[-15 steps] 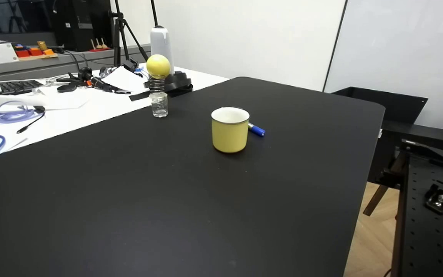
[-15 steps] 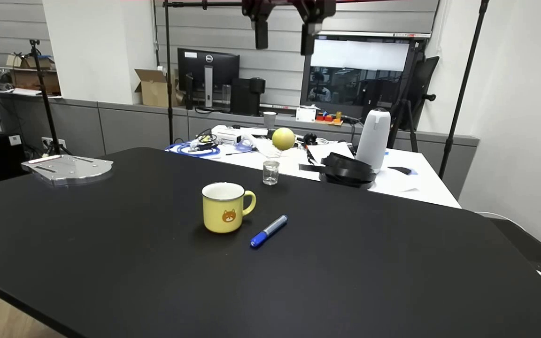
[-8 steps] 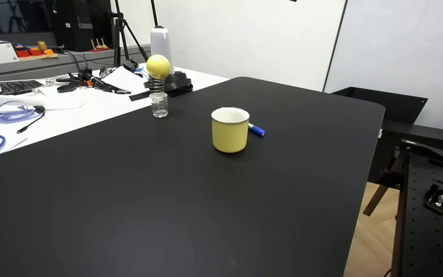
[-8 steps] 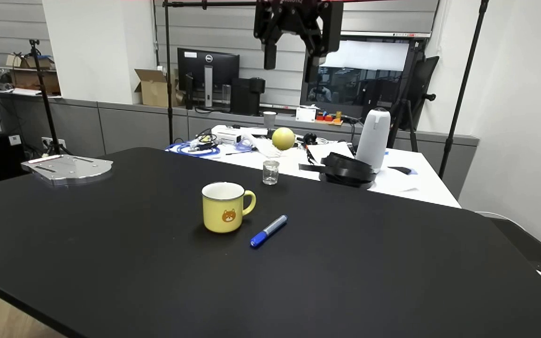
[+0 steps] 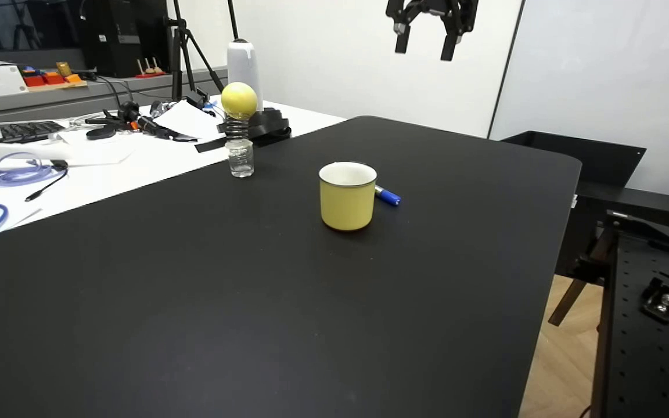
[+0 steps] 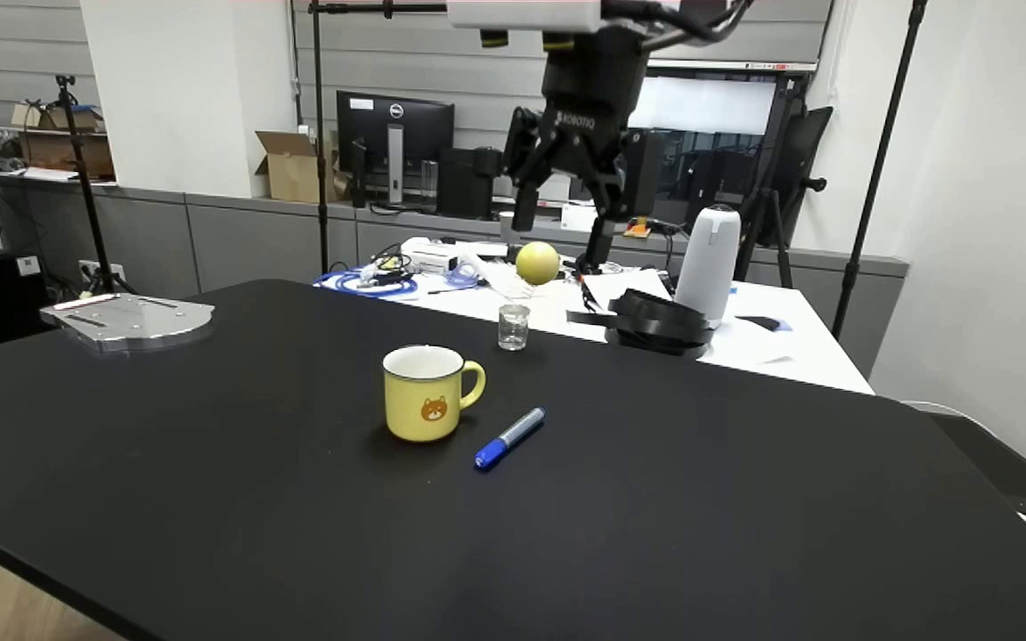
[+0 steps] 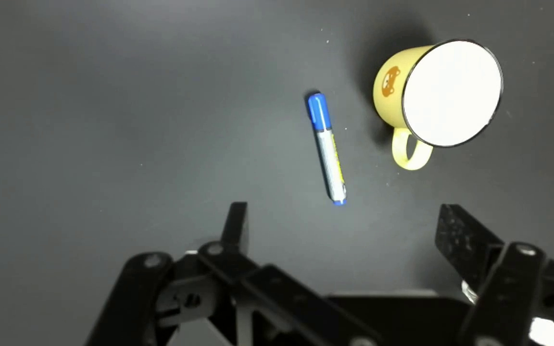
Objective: Put the blue pen inside the yellow mug
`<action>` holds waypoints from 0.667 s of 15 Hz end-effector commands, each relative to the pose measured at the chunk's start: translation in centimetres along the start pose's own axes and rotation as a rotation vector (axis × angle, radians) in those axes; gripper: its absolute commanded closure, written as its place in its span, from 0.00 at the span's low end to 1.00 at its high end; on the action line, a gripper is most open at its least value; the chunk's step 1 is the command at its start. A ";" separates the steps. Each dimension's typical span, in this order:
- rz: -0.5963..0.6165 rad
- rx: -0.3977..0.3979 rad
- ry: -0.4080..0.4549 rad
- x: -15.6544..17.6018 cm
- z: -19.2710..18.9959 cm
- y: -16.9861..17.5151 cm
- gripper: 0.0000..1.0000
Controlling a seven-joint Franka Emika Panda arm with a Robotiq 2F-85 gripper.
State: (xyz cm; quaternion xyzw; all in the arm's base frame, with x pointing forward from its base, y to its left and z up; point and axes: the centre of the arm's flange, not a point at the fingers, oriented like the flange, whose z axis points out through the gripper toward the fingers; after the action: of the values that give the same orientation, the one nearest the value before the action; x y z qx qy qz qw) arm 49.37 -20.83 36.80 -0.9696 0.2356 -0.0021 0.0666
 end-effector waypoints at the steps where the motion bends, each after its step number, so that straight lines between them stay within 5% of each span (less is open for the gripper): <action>1: -0.012 -0.020 -0.090 3.9 3.1 -1.3 0.00; 5: -0.062 0.005 -0.166 5.1 7.6 -4.3 0.00; 6: -0.045 -0.016 -0.130 2.9 6.8 -3.3 0.00; 10: -0.050 -0.019 -0.139 3.2 7.9 -3.5 0.00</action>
State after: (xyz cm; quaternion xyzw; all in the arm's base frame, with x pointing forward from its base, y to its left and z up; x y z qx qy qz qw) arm 54.05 -18.19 29.37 -0.9735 0.2063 0.0658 0.0737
